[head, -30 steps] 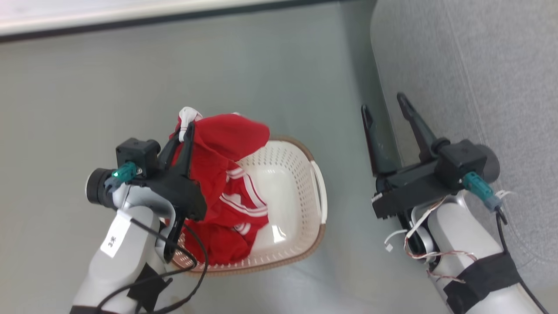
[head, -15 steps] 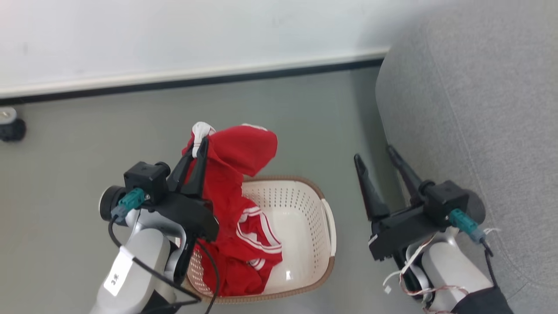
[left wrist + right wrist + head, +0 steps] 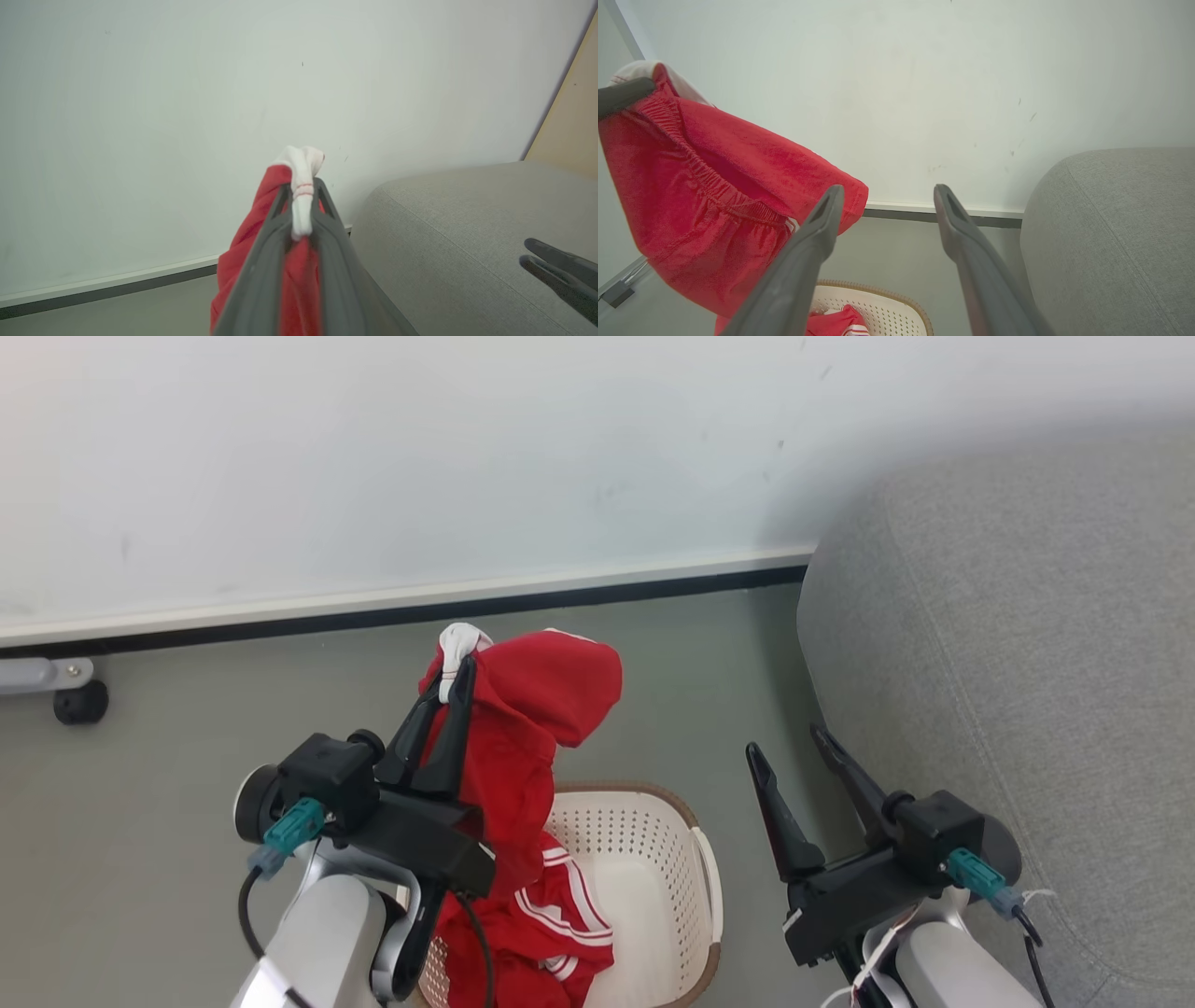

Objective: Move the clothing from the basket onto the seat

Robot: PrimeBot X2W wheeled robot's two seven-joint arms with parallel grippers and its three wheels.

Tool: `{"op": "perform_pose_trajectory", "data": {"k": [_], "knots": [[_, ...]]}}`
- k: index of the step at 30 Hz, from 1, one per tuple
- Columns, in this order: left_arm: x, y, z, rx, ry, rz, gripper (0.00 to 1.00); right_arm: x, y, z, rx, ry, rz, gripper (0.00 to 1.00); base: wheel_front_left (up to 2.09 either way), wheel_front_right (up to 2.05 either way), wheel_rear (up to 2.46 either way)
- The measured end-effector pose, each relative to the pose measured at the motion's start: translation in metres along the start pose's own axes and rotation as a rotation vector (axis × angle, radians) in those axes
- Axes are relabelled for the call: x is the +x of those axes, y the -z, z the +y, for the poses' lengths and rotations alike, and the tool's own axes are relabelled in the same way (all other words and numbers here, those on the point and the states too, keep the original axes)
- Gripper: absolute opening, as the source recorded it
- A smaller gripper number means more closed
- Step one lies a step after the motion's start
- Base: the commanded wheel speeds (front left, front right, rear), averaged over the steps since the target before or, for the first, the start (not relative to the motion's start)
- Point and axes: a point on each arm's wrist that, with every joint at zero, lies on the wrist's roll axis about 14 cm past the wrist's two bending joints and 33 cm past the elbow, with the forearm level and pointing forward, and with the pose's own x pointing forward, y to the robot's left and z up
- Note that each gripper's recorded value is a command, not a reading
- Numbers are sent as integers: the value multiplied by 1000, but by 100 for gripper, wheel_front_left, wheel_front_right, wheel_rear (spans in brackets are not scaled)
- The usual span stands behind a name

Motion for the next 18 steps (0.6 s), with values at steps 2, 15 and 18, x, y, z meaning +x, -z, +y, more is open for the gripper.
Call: {"op": "perform_pose_trajectory", "data": {"k": [2, 15, 18], "knots": [[-1, -5, -2, 1, 6, -14, 0, -1, -1, 1, 2, -1, -2, 100, 0, 0, 0], [-12, -34, -22, 15, 46, -84, 0, -10, -11, 7, 15, -6, -32, 100, 0, 0, 0], [-12, -36, -26, 13, 54, -79, 0, -9, -12, 7, 17, -8, -38, 100, 0, 0, 0]]}}
